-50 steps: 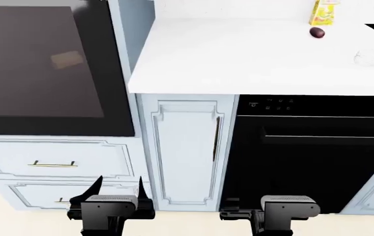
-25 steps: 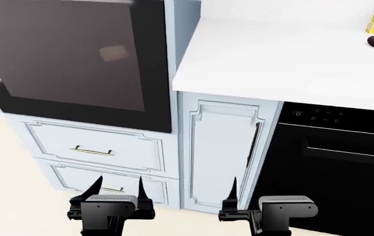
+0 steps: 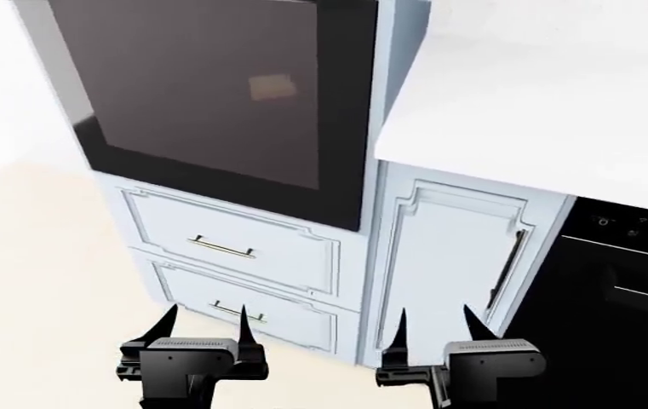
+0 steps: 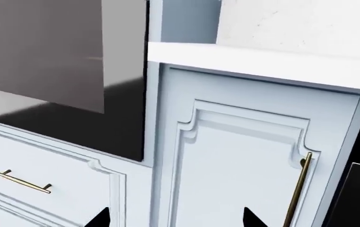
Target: Open the oven door
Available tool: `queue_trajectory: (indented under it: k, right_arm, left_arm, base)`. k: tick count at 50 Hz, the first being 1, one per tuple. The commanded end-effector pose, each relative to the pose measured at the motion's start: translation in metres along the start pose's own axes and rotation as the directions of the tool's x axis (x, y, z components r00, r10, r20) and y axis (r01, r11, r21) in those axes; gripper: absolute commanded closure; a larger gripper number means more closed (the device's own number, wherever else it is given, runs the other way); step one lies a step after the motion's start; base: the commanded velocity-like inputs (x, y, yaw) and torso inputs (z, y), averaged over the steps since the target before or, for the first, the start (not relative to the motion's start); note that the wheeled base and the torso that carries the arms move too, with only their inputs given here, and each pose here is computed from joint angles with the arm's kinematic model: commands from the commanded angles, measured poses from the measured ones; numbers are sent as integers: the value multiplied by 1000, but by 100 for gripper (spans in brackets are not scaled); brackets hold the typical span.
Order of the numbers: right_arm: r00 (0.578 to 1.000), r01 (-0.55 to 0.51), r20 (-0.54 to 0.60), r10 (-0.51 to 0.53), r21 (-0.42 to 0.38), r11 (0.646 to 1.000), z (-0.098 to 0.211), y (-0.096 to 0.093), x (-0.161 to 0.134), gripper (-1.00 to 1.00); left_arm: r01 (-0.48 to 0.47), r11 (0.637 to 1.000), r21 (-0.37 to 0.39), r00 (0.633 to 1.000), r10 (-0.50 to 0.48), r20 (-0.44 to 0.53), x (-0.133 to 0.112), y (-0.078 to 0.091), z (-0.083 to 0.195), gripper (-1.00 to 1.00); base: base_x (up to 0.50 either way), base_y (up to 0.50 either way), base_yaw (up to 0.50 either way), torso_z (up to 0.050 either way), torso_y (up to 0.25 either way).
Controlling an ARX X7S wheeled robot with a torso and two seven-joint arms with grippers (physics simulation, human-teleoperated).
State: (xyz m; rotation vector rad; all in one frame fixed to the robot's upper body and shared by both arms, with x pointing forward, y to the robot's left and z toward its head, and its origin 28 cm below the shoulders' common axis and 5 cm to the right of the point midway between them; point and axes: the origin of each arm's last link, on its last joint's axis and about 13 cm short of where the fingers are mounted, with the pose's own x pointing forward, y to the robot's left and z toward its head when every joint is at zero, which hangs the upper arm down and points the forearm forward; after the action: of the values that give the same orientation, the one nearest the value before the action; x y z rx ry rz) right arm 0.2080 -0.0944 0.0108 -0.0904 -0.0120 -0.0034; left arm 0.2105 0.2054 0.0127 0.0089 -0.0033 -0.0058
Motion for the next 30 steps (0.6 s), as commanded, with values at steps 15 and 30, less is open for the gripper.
queue_trajectory:
  k: [15,30]
  right_arm:
    - [1000,0,2,0,-25,1000,-2,1,0,-100]
    - [998,-52,-20,53,24,998,-1,3,-3,-100]
  left_arm:
    - [0,1000,2,1000,0,0,0,0,0,-100]
    - [3,1000,-1,1000,-3,-6,0,-1,0,-100]
  base:
    - [10,4,433,0,0]
    - [63,28,0,0,0]
